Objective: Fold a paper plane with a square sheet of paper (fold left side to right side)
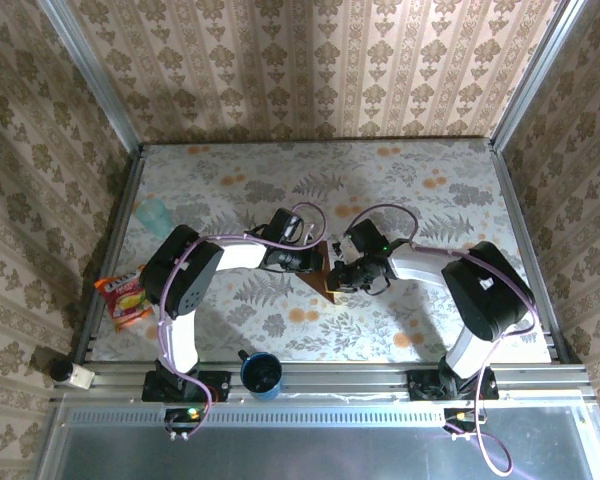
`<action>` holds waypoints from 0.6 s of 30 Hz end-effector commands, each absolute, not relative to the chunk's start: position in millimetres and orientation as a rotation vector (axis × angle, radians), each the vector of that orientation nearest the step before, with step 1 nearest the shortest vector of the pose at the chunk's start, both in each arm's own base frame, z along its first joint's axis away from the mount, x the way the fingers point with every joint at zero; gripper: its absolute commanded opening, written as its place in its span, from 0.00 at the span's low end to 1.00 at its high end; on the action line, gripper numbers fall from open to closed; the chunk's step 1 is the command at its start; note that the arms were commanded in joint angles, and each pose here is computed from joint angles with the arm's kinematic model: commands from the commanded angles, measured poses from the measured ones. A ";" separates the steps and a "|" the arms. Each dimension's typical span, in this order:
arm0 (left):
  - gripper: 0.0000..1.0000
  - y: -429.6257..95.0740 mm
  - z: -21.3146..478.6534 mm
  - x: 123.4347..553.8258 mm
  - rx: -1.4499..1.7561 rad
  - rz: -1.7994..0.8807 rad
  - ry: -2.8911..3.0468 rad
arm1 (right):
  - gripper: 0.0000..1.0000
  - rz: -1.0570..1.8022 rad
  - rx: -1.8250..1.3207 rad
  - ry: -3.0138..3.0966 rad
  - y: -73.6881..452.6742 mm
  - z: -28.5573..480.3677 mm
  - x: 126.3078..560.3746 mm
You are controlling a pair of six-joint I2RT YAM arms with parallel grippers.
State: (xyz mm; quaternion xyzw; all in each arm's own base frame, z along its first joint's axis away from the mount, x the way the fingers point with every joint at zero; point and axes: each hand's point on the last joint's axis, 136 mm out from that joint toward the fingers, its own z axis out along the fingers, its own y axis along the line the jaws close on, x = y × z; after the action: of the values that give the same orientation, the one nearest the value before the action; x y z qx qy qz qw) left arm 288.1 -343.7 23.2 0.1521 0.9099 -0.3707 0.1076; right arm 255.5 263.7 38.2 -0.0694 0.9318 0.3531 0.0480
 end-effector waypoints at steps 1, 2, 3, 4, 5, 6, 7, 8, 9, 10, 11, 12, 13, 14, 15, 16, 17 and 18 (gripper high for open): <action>0.00 -327.9 -1.7 279.1 0.394 -0.990 2.777 | 0.00 1.191 -0.199 2.856 268.8 46.0 238.5; 0.00 -328.1 -1.5 279.3 0.393 -0.990 2.777 | 0.00 1.199 -0.191 2.858 268.6 44.3 236.9; 0.00 -328.4 -1.0 280.0 0.393 -0.992 2.774 | 0.00 1.199 -0.181 2.865 267.7 41.4 235.5; 0.00 -328.2 -0.5 280.0 0.392 -0.992 2.774 | 0.00 1.201 -0.177 2.869 267.3 39.2 234.5; 0.00 -328.7 -0.1 279.9 0.394 -0.994 2.774 | 0.00 1.200 -0.167 2.874 266.5 36.3 233.8; 0.00 -328.7 -0.1 280.0 0.395 -0.994 2.773 | 0.00 1.205 -0.157 2.880 266.2 33.7 232.7; 0.00 -328.9 0.0 279.9 0.396 -0.994 2.774 | 0.00 1.209 -0.150 2.885 265.9 31.2 231.8; 0.00 -328.8 0.0 279.9 0.396 -0.993 2.774 | 0.00 1.209 -0.140 2.893 265.2 28.3 230.9; 0.00 -328.7 0.1 280.0 0.395 -0.994 2.774 | 0.00 1.207 -0.135 2.899 264.6 26.1 230.0; 0.00 -328.9 0.0 279.9 0.396 -0.994 2.773 | 0.00 1.203 -0.132 2.902 264.0 24.3 229.5; 0.00 -328.8 -0.1 279.8 0.396 -0.993 2.773 | 0.00 1.195 -0.123 2.910 262.4 21.7 229.3; 0.00 -328.9 0.2 280.3 0.395 -0.994 2.772 | 0.00 1.187 -0.118 2.916 261.3 19.3 228.9; 0.00 -328.9 0.0 279.9 0.396 -0.994 2.773 | 0.00 1.182 -0.112 2.919 259.8 17.9 229.4; 0.00 -328.2 -1.0 279.7 0.393 -0.992 2.777 | 0.00 1.175 -0.106 2.926 258.6 15.5 228.8; 0.00 -328.3 -0.8 280.0 0.392 -0.993 2.776 | 0.00 1.169 -0.097 2.932 257.2 13.5 228.8; 0.00 -328.7 -0.8 279.6 0.394 -0.993 2.776 | 0.00 1.166 -0.095 2.934 256.3 12.4 228.6; 0.00 -328.5 -1.0 279.5 0.394 -0.992 2.776 | 0.00 1.161 -0.091 2.939 255.2 10.6 228.0; 0.00 -328.1 -1.8 278.8 0.393 -0.992 2.779 | 0.00 1.155 -0.085 2.944 253.9 8.6 227.7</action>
State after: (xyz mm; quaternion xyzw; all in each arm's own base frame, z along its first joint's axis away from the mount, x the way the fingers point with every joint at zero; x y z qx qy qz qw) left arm 288.3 -343.6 23.2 0.1502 0.9101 -0.3710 0.1071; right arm 232.8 258.8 18.5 -0.0375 0.9285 0.3693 0.0041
